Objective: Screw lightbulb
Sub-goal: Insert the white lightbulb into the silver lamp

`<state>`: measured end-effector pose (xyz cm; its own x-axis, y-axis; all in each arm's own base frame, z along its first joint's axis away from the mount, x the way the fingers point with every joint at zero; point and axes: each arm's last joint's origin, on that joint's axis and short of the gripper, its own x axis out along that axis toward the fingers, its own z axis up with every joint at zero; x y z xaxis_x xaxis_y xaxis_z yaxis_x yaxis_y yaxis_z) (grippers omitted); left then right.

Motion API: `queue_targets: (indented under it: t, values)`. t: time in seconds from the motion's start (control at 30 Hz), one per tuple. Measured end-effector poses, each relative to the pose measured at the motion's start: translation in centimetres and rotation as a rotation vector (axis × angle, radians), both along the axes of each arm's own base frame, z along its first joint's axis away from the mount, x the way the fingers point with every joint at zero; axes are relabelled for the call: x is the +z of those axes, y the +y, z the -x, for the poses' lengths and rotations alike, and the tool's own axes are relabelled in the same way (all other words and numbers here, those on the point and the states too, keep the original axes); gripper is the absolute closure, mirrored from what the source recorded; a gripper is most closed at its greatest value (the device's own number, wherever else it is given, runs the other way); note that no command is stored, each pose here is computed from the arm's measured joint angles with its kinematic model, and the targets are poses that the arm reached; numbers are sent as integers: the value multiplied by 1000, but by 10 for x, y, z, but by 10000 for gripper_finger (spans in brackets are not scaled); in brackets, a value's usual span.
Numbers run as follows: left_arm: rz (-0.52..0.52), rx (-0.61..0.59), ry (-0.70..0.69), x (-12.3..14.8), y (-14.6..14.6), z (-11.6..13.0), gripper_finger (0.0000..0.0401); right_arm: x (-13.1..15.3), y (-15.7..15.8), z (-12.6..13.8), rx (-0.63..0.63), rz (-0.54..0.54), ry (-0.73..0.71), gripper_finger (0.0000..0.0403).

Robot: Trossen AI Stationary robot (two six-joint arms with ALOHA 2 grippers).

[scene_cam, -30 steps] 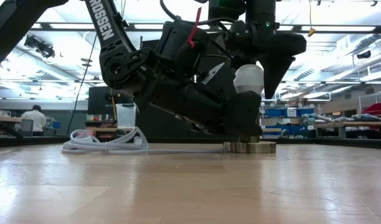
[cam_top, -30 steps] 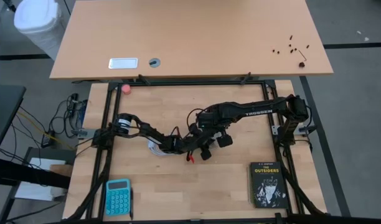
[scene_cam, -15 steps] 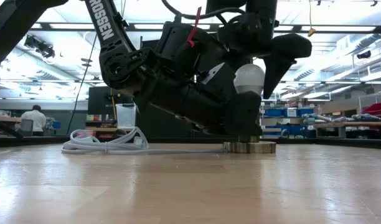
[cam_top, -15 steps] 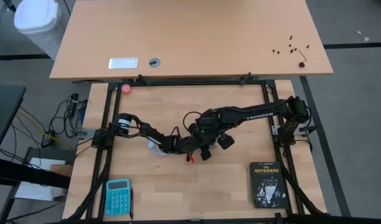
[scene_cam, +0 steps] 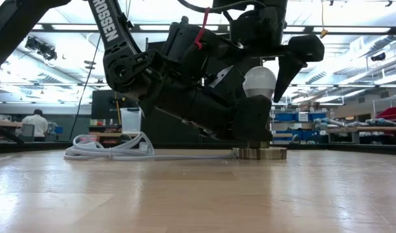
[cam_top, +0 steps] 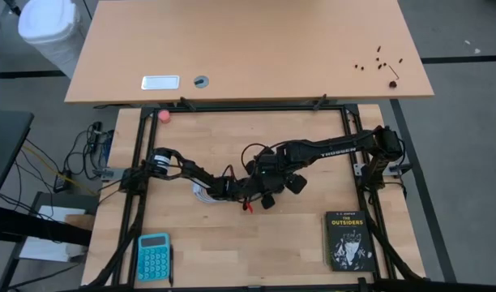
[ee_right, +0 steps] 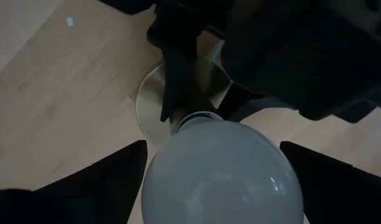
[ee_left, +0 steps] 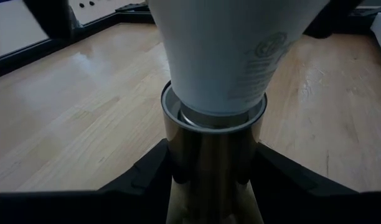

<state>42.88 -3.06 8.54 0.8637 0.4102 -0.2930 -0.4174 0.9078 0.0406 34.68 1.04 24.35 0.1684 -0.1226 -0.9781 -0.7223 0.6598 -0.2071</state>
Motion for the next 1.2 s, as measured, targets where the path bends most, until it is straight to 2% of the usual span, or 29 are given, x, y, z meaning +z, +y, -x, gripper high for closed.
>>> queue_targets:
  t: [0.33,0.83,1.2]
  values:
    - [-2,0,-3,0,0,0,217,0,0,0,152,25,22,32]
    - [-4,4,-4,0,1,0,217,2,-2,1,184,-17,17,91]
    - [-3,4,-5,0,1,0,217,3,-3,0,185,-21,-2,96]
